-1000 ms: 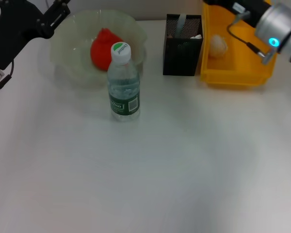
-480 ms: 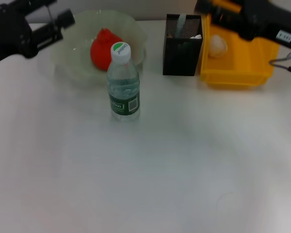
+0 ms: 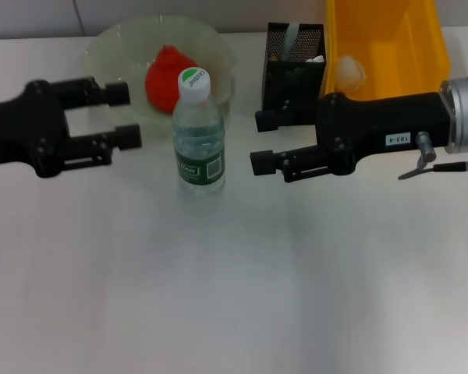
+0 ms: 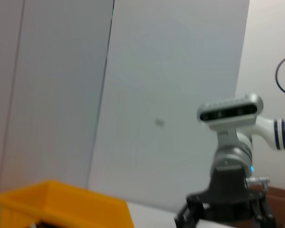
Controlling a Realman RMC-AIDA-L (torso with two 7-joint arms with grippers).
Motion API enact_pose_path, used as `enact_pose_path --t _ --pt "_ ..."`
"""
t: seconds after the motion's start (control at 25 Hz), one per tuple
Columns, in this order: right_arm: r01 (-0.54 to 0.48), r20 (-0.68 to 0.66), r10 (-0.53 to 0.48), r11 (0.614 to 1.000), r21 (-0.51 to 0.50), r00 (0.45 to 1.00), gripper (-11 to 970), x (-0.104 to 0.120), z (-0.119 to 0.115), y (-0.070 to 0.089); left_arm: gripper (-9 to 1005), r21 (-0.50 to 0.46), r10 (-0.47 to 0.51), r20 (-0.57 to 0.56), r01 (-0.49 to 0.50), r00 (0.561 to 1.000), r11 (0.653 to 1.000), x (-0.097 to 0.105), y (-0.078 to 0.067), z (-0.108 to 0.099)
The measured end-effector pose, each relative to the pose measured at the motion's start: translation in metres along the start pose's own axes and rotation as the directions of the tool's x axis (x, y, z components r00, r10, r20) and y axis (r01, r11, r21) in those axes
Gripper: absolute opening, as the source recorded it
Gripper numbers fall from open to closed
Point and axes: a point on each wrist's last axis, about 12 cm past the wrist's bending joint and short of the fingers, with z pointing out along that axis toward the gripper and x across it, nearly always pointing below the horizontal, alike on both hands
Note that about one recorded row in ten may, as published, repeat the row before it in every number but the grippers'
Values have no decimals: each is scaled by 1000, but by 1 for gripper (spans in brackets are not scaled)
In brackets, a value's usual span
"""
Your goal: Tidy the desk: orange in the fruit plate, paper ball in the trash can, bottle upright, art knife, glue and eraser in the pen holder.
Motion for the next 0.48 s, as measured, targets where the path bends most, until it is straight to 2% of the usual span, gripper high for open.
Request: enact_pose_path --t 0.48 --pt "-1 20 1 1000 -2 1000 824 3 0 3 673 19 -45 2 45 999 999 11 -7 8"
